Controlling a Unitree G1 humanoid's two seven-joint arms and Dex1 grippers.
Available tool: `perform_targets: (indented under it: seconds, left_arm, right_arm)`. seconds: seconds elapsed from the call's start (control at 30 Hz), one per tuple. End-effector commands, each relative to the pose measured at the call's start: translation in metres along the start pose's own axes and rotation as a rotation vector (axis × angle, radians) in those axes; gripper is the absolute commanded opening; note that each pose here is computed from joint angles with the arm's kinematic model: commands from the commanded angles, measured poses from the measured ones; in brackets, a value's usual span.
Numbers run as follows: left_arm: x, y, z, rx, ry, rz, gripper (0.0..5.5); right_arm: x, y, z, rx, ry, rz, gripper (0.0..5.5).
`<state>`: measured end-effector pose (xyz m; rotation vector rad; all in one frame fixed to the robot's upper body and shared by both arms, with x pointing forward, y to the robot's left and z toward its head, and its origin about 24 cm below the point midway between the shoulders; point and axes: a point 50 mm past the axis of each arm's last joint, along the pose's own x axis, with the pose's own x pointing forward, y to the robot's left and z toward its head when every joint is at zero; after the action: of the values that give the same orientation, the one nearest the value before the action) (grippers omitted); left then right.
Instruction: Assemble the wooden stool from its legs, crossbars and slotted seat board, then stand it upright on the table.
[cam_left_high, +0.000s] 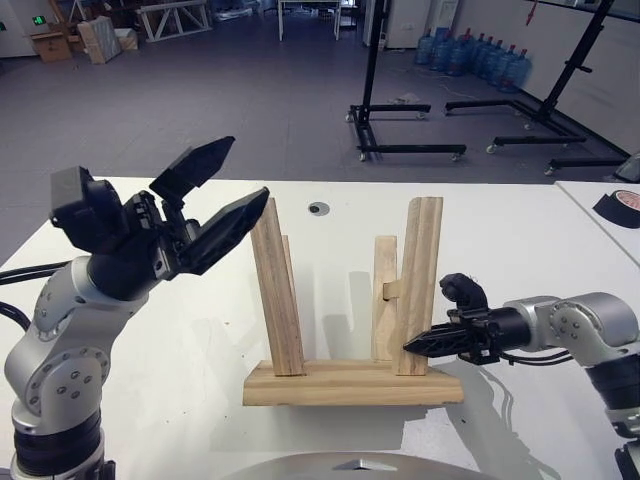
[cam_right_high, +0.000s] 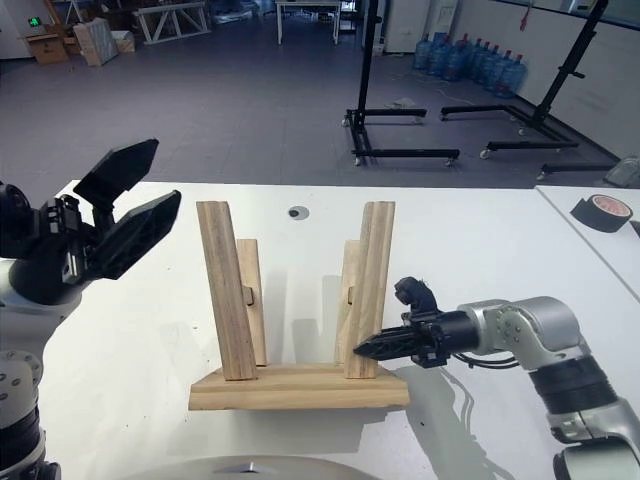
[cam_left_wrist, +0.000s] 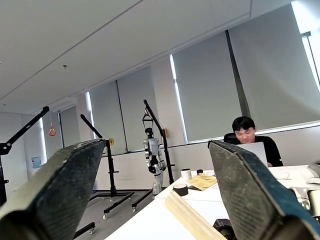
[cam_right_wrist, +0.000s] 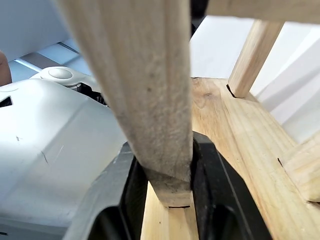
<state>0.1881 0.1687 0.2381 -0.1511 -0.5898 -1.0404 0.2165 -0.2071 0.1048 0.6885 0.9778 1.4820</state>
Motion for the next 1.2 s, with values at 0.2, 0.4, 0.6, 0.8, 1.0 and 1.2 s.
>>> perform_targets:
  seconds: [0.2, 0.4, 0.6, 0.8, 1.0, 1.2]
  left_arm:
    - [-0.004, -0.005, 0.008, 0.055, -0.011, 0.015, 3.77]
    - [-0.007, -0.001, 0.008, 0.067, 0.004, 0.007, 3.77]
    - [-0.017, 0.018, 0.019, 0.178, 0.058, 0.075, 3.77]
    - [-0.047, 0.029, 0.002, 0.156, 0.26, 0.104, 3.77]
    - [-0.119, 0.012, -0.035, -0.086, 0.566, 0.125, 3.77]
    - [-0.144, -0.015, -0.082, -0.213, 0.866, -0.068, 3.77]
  right_arm:
    - [-0.005, -0.03, 0.016, 0.138, 0.01, -0.258, 2.65]
    - [-0.014, -0.018, 0.02, 0.055, -0.05, -0.226, 3.33]
    - [-0.019, 0.005, 0.033, -0.049, -0.073, -0.138, 3.33]
    - [-0.044, 0.018, 0.026, -0.195, -0.069, -0.212, 3.33]
    - [-0.076, 0.034, -0.004, -0.473, 0.016, -0.399, 3.33]
    - [-0.054, 0.001, -0.046, -0.63, 0.177, -0.535, 3.33]
